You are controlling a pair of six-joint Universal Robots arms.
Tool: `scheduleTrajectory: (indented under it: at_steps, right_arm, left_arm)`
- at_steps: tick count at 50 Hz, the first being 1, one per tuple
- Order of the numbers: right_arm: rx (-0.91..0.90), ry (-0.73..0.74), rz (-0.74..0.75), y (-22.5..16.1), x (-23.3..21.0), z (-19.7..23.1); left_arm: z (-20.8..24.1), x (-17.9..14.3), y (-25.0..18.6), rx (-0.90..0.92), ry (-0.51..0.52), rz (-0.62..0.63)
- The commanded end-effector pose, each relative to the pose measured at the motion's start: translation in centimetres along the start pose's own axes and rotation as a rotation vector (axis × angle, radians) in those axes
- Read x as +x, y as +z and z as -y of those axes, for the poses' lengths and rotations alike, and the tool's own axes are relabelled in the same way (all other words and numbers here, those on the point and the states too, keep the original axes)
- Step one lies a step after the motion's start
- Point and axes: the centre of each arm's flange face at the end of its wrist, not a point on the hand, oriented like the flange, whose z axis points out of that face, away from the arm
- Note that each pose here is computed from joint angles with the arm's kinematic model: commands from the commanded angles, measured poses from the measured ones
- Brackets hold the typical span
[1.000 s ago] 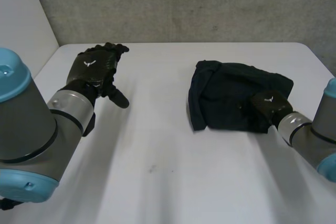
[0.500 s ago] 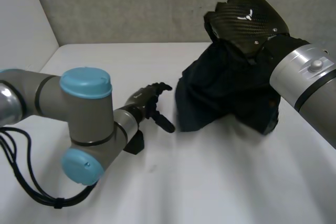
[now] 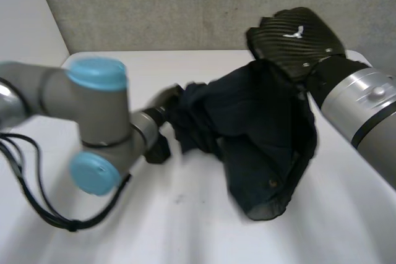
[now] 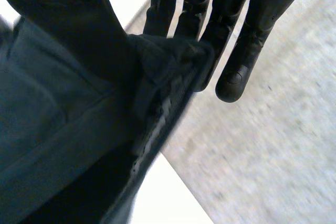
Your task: Fold the shorts.
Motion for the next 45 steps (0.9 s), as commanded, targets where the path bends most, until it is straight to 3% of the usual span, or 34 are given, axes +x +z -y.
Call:
scheduleTrajectory:
  at_steps: [1, 6, 13, 20, 27, 35, 41, 45]
  right_arm:
    - [-0.133, 0.021, -0.105, 1.9, 4.1, -4.8]
    - [-0.199, 0.045, -0.092, 3.0, 4.1, -7.4]
    - [-0.307, 0.144, -0.031, 5.1, 2.1, -12.8]
    - [-0.414, 0.290, -0.037, 7.6, 1.0, -18.2]
    - [-0.428, 0.300, -0.059, 5.5, 1.2, -16.3]
    - [-0.280, 0.204, -0.100, 3.6, 2.4, -11.9]
    - [-0.322, 0.055, -0.069, 3.2, 1.9, -13.1]
    - [-0.363, -0.007, -0.036, 4.0, 1.4, -15.0]
  left_arm:
    - [7.6, -0.7, -3.9, 0.109, 0.208, 0.060]
    - [9.1, -1.2, -5.2, 0.136, 0.297, 0.089]
    - [8.6, -3.2, -4.7, 0.103, 0.327, 0.138]
    - [6.3, -6.2, -0.2, 0.014, 0.387, 0.196]
    - [6.4, -5.8, -1.8, -0.029, 0.471, 0.212]
    - [9.1, -2.0, -8.1, 0.190, 0.558, 0.131]
    - [8.1, -0.9, -11.7, 0.297, 0.700, 0.093]
    - [4.7, 0.3, -13.3, 0.264, 0.803, 0.026]
